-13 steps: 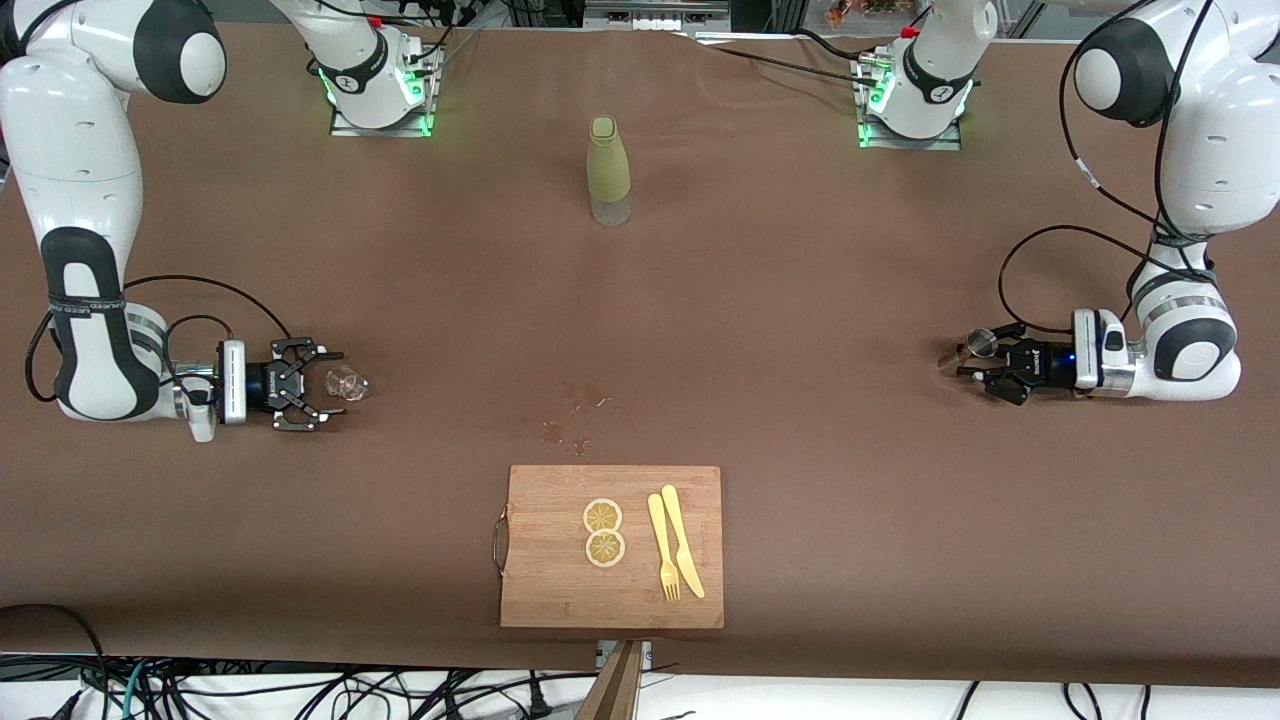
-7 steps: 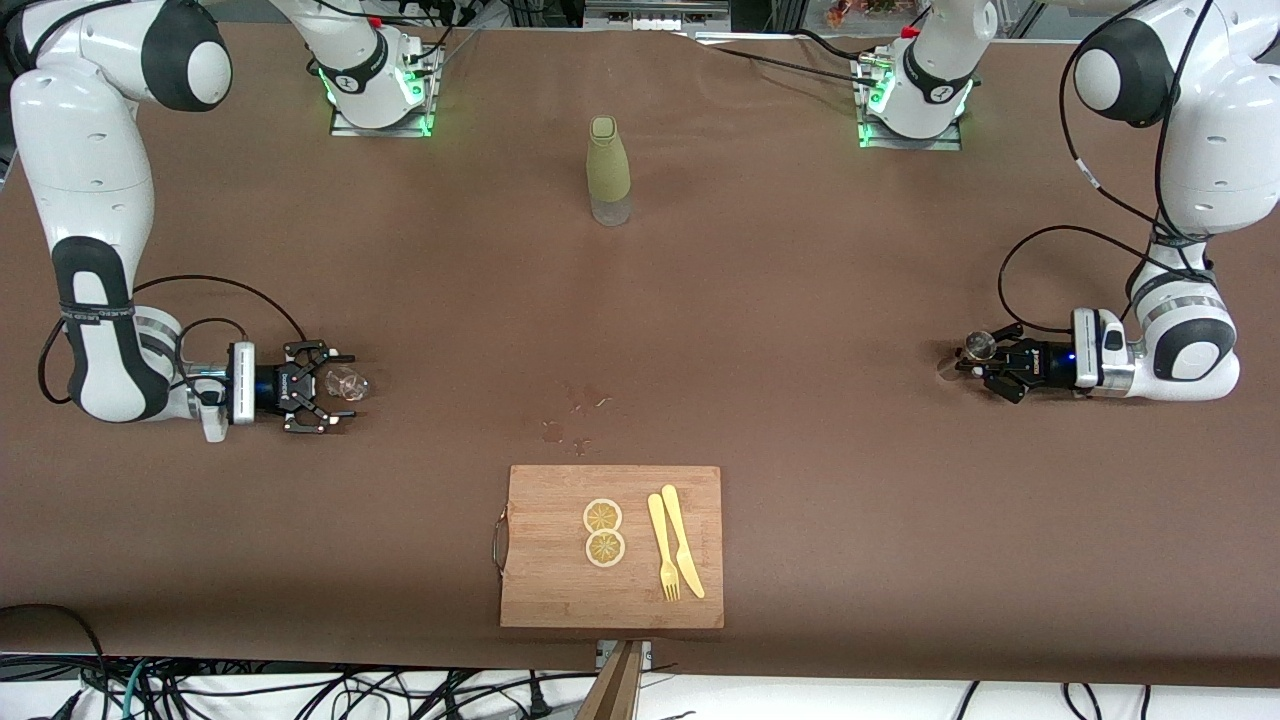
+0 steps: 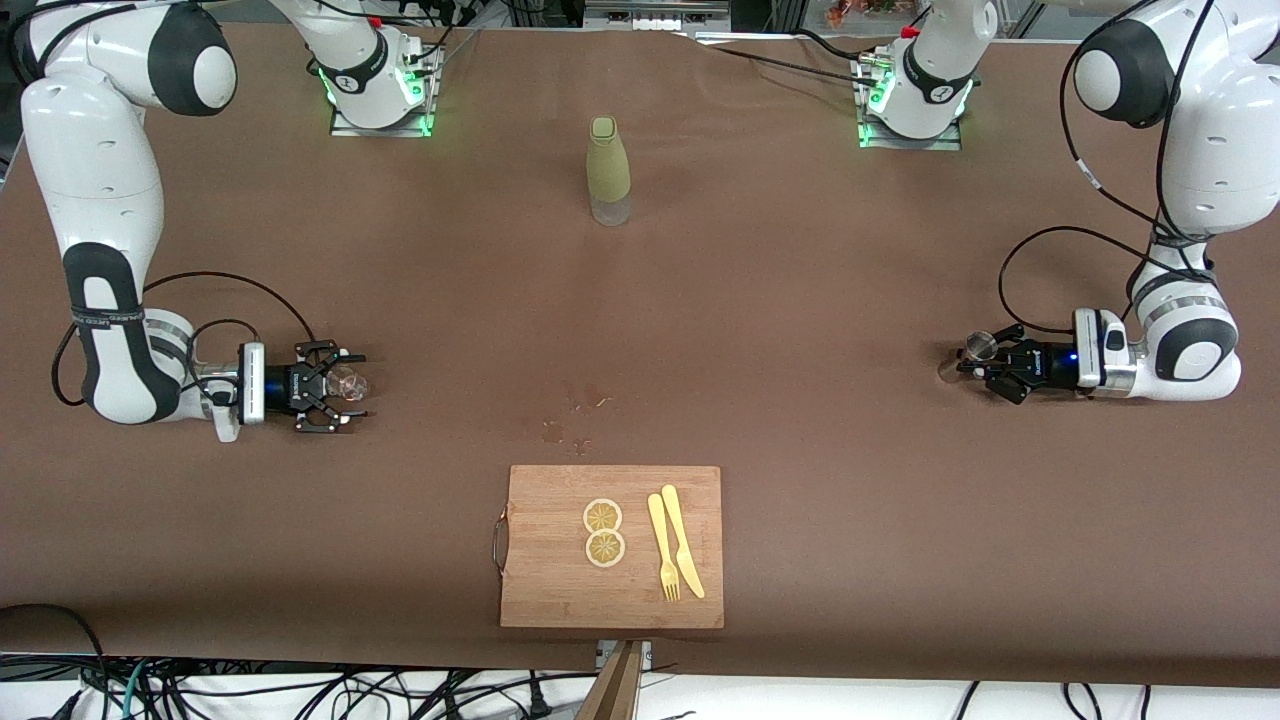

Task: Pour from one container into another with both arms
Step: 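Grasp the glass beaker with the right gripper while the left gripper grasps the jigger, then carry the beaker and jigger toward each other above the cutting board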

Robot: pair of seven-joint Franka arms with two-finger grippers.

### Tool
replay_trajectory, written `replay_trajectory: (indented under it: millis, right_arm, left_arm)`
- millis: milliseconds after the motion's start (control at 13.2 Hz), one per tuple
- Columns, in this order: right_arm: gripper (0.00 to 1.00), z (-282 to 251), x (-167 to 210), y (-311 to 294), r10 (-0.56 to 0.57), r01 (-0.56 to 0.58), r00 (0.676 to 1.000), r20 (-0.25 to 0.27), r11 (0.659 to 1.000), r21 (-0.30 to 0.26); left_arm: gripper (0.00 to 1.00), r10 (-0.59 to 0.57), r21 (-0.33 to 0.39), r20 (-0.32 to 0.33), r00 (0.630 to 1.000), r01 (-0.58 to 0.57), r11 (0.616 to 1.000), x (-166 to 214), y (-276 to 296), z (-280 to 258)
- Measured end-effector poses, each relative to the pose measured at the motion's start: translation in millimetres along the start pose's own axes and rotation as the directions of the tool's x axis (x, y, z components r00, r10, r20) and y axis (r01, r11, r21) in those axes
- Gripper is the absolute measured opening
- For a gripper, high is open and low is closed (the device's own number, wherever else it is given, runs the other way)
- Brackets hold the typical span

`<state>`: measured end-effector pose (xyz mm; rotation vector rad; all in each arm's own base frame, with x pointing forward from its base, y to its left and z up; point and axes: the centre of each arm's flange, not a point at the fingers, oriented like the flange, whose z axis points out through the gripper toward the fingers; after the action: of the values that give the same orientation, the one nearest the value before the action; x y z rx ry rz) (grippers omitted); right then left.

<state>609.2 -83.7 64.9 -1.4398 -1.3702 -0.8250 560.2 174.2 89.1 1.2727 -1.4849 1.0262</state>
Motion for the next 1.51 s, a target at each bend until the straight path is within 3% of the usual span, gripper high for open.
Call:
replay_trajectory:
  millis: [302, 453, 529, 680, 756, 907, 1134, 1360, 1512]
  right_arm:
    - [0.96, 5, -4, -3, -0.017, 0.017, 0.999, -0.030, 1.000, -0.009]
    - [0.74, 6, -4, -3, -0.018, 0.018, 0.999, -0.033, 1.000, -0.009]
    - [0.74, 6, -4, -3, -0.019, 0.019, 0.999, -0.033, 1.000, -0.008]
    - [0.52, 7, -4, -3, -0.020, 0.020, 0.999, -0.034, 1.000, -0.007]
    - [0.45, 7, -4, -3, -0.019, 0.019, 0.999, -0.034, 1.000, -0.006]
    - [0.40, 10, -4, -3, -0.019, 0.019, 0.999, -0.037, 1.000, -0.003]
    - [0.38, 15, -3, -1, -0.018, 0.017, 0.999, -0.049, 1.000, -0.009]
    - [0.37, 32, 2, 2, -0.019, 0.020, 0.997, -0.072, 1.000, 0.008]
    - [0.34, 56, 11, 6, 0.001, 0.003, 0.995, -0.096, 0.999, 0.038]
  left_arm:
    - [0.21, 0.045, -0.066, 0.014, 0.999, -0.044, 0.997, 30, -38, 25]
    - [0.21, 0.067, -0.102, -0.012, 0.998, -0.068, 0.992, 49, -64, 74]
    - [0.21, 0.067, -0.115, -0.022, 0.997, -0.070, 0.991, 58, -76, 103]
    - [0.21, 0.046, -0.146, -0.010, 0.999, -0.047, 0.988, 77, -97, 157]
    - [0.21, 0.042, -0.145, -0.019, 0.999, -0.044, 0.988, 88, -107, 185]
    - [0.21, 0.042, -0.125, -0.018, 0.999, -0.044, 0.991, 106, -122, 245]
    - [0.21, 0.008, -0.134, 0.045, 0.999, -0.002, 0.991, 140, -143, 322]
    - [0.21, -0.062, -0.074, 0.065, 0.996, 0.067, 0.995, 170, -161, 382]
    - [0.21, -0.111, -0.057, 0.040, 0.993, 0.113, 0.992, 175, -162, 424]
